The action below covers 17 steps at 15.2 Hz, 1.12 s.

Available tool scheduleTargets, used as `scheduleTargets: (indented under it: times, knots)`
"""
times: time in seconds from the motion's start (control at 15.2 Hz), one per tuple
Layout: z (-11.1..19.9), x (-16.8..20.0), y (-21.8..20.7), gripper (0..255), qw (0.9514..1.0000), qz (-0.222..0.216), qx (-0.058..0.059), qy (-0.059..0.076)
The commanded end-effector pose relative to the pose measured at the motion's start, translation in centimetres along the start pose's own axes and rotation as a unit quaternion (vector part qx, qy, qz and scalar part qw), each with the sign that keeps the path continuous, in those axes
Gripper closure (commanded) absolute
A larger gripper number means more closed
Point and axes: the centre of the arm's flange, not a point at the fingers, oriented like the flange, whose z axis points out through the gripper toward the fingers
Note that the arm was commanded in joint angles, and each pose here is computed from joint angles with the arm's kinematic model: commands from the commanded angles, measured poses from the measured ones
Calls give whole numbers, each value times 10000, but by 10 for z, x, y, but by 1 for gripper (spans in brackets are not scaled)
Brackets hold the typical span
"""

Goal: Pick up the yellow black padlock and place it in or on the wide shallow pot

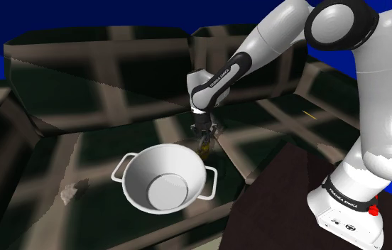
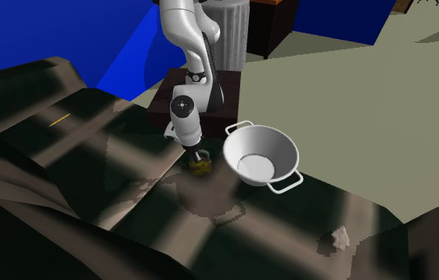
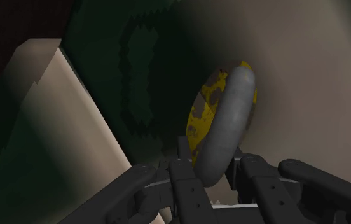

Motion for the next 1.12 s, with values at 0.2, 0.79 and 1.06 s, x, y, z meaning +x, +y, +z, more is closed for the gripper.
scheduleTargets:
  times: [0.2, 0.79, 1.06]
  knots:
    - [1, 0, 0, 255, 10000, -2, -9, -5]
    - [-45, -6, 10, 255, 10000, -2, -9, -5]
    - [-66, -9, 15, 255, 10000, -2, -9, -5]
